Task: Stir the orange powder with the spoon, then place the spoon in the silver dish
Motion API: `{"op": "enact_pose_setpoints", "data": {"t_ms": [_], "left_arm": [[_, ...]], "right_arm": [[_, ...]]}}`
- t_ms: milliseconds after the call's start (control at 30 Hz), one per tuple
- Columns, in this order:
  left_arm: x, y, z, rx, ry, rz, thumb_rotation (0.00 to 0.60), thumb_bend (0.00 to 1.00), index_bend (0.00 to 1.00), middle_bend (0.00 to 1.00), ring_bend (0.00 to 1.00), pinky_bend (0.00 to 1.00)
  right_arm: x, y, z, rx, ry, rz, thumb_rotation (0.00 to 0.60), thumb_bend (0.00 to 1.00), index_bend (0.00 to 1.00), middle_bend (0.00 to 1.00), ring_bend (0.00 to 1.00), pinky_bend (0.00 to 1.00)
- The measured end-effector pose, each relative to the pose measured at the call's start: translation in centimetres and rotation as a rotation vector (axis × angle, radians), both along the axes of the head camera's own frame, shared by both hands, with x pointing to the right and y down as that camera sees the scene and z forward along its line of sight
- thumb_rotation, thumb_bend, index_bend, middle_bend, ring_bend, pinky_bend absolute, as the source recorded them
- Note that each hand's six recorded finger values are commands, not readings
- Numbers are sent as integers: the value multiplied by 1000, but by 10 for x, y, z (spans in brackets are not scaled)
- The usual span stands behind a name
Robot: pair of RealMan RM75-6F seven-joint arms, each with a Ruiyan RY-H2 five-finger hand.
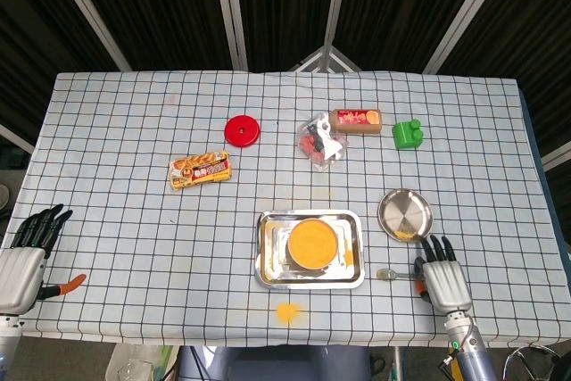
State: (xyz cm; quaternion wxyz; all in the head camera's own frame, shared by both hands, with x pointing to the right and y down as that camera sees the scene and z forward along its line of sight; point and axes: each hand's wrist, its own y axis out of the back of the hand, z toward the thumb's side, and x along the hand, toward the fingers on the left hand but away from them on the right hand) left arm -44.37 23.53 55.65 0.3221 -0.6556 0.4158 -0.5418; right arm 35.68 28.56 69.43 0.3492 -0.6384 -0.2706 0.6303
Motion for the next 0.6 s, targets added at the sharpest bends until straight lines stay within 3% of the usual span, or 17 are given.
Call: {"op": "enact_pose_setpoints", "data": {"t_ms": [600], "left_arm": [[0,0,0,-2,2,-3,600,0,0,0,0,0]], "right_arm": [[-4,-9,-12,41,-33,18,600,421,584,142,0,0]]}}
